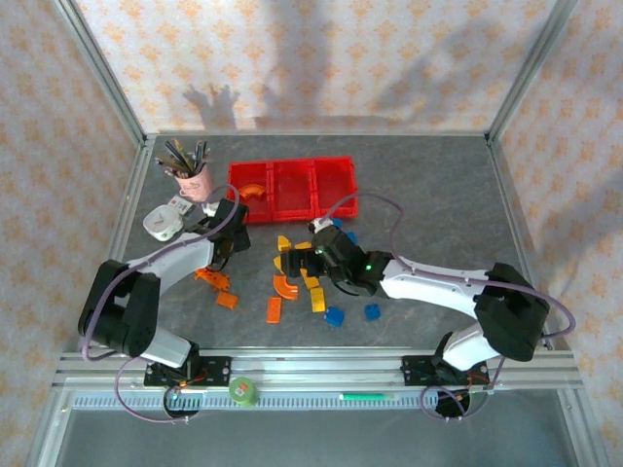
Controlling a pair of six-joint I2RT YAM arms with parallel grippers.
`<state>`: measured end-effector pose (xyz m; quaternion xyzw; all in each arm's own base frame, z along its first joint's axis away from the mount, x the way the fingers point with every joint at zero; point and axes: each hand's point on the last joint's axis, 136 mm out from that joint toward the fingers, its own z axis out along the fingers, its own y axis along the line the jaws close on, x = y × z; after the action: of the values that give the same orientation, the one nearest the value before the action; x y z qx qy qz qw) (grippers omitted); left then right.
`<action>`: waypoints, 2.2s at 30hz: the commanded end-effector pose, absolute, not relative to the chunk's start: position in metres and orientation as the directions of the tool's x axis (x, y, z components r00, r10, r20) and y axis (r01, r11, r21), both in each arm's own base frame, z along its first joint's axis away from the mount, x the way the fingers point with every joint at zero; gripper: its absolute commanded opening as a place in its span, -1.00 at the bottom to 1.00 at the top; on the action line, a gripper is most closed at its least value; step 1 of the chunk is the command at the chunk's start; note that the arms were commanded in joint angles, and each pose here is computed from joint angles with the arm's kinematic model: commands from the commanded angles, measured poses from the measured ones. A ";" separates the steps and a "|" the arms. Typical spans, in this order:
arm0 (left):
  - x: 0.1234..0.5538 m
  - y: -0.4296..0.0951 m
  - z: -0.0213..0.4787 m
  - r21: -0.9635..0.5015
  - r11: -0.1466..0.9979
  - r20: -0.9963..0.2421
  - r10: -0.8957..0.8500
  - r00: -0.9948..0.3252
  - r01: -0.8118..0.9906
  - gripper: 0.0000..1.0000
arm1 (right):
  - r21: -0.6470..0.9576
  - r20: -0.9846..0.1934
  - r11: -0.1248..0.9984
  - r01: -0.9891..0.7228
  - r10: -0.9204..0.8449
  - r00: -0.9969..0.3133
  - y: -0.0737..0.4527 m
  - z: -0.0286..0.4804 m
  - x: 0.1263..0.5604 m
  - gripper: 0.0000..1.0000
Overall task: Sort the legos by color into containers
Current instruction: Pick up the lego from the middle-left of the table.
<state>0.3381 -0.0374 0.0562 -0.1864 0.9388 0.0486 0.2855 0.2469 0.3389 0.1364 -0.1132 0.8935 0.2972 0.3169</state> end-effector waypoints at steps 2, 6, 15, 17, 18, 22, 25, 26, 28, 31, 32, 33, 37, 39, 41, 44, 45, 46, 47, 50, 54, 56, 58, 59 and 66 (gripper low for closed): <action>0.348 -0.025 0.052 0.007 0.913 -0.574 -0.331 -0.749 -0.409 0.36 | 0.456 -0.657 0.804 -0.381 0.016 -0.753 0.344 0.145 0.256 0.99; 0.345 -0.013 0.047 0.015 0.896 -0.573 -0.355 -0.739 -0.443 0.33 | 0.452 -0.653 0.807 -0.379 0.010 -0.757 0.346 0.141 0.257 0.99; 0.345 -0.017 0.025 0.004 0.911 -0.528 -0.347 -0.775 -0.411 0.21 | 0.442 -0.647 0.812 -0.381 -0.005 -0.762 0.350 0.136 0.260 0.99; 0.346 -0.016 0.021 0.007 0.910 -0.522 -0.351 -0.777 -0.415 0.16 | 0.438 -0.647 0.814 -0.381 -0.008 -0.762 0.350 0.135 0.260 0.99; 0.347 -0.016 0.020 0.002 0.910 -0.520 -0.353 -0.778 -0.415 0.13 | 0.436 -0.647 0.816 -0.380 -0.010 -0.763 0.350 0.135 0.260 0.99; 0.347 -0.019 0.013 -0.003 0.912 -0.506 -0.354 -0.786 -0.409 0.04 | 0.433 -0.649 0.819 -0.377 -0.008 -0.761 0.349 0.135 0.260 0.99; 0.346 -0.020 0.010 -0.002 0.913 -0.501 -0.353 -0.790 -0.407 -0.07 | 0.432 -0.648 0.819 -0.378 -0.009 -0.761 0.349 0.135 0.260 0.99; 0.345 -0.020 0.009 -0.003 0.914 -0.500 -0.354 -0.791 -0.407 -0.11 | 0.431 -0.650 0.820 -0.378 -0.009 -0.760 0.348 0.135 0.261 0.99; 0.344 -0.021 0.009 -0.015 0.915 -0.500 -0.356 -0.790 -0.403 -0.22 | 0.432 -0.651 0.817 -0.381 -0.010 -0.759 0.350 0.137 0.260 0.99; 0.343 -0.021 0.011 -0.018 0.916 -0.504 -0.354 -0.788 -0.400 -0.27 | 0.431 -0.652 0.817 -0.383 -0.011 -0.758 0.351 0.138 0.261 0.99; 0.343 -0.021 0.012 -0.020 0.917 -0.506 -0.353 -0.787 -0.398 -0.29 | 0.431 -0.654 0.816 -0.385 -0.011 -0.757 0.351 0.139 0.262 0.99; 0.343 -0.022 0.013 -0.023 0.917 -0.507 -0.354 -0.786 -0.397 -0.32 | 0.431 -0.654 0.816 -0.385 -0.012 -0.756 0.351 0.140 0.262 0.99; 0.343 -0.023 0.019 -0.037 0.918 -0.513 -0.356 -0.781 -0.394 -0.37 | 0.437 -0.661 0.812 -0.388 -0.002 -0.750 0.351 0.146 0.263 1.00; 0.341 -0.023 0.023 -0.037 0.918 -0.517 -0.356 -0.778 -0.396 -0.38 | 0.442 -0.666 0.808 -0.390 0.005 -0.746 0.351 0.150 0.263 1.00; 0.338 -0.022 0.027 -0.035 0.917 -0.520 -0.357 -0.776 -0.398 -0.39 | 0.448 -0.670 0.804 -0.392 0.011 -0.742 0.352 0.154 0.263 1.00; 0.334 -0.025 0.035 -0.044 0.918 -0.531 -0.356 -0.769 -0.394 -0.40 | 0.455 -0.676 0.800 -0.390 0.025 -0.737 0.351 0.161 0.265 1.00; 0.333 -0.026 0.039 -0.048 0.919 -0.538 -0.353 -0.765 -0.391 -0.39 | 0.461 -0.677 0.799 -0.387 0.035 -0.735 0.350 0.164 0.267 1.00; 0.331 -0.027 0.043 -0.050 0.919 -0.544 -0.353 -0.761 -0.391 -0.40 | 0.470 -0.675 0.794 -0.385 0.043 -0.737 0.349 0.166 0.267 1.00; 0.331 -0.029 0.048 -0.053 0.919 -0.550 -0.353 -0.757 -0.390 -0.40 | 0.478 -0.675 0.790 -0.384 0.051 -0.736 0.348 0.168 0.269 1.00; 0.333 -0.040 0.064 -0.075 0.928 -0.572 -0.340 -0.747 -0.366 -0.40 | 0.493 -0.669 0.791 -0.363 0.077 -0.740 0.341 0.172 0.276 1.00; 0.351 -0.063 0.096 -0.122 0.942 -0.616 -0.320 -0.719 -0.314 -0.40 | 0.512 -0.666 0.791 -0.335 0.118 -0.737 0.331 0.178 0.290 1.00; 0.364 -0.069 0.109 -0.134 0.944 -0.637 -0.315 -0.703 -0.302 -0.39 | 0.518 -0.668 0.792 -0.324 0.138 -0.731 0.325 0.182 0.296 1.00; 0.377 -0.073 0.116 -0.131 0.945 -0.643 -0.310 -0.700 -0.299 -0.39 | 0.517 -0.677 0.794 -0.320 0.150 -0.721 0.322 0.186 0.301 1.00; 0.384 -0.075 0.117 -0.122 0.946 -0.644 -0.306 -0.701 -0.301 -0.39 | 0.514 -0.682 0.795 -0.321 0.153 -0.715 0.320 0.188 0.304 1.00; 0.439 -0.075 0.124 -0.047 0.945 -0.673 -0.270 -0.688 -0.325 -0.38 | 0.508 -0.689 0.800 -0.319 0.155 -0.708 0.315 0.195 0.313 1.00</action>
<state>0.4279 -0.0853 0.1271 -0.1649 0.9147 -0.0014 0.3690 0.3082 0.3139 0.1672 -0.0439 0.8841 0.2984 0.3568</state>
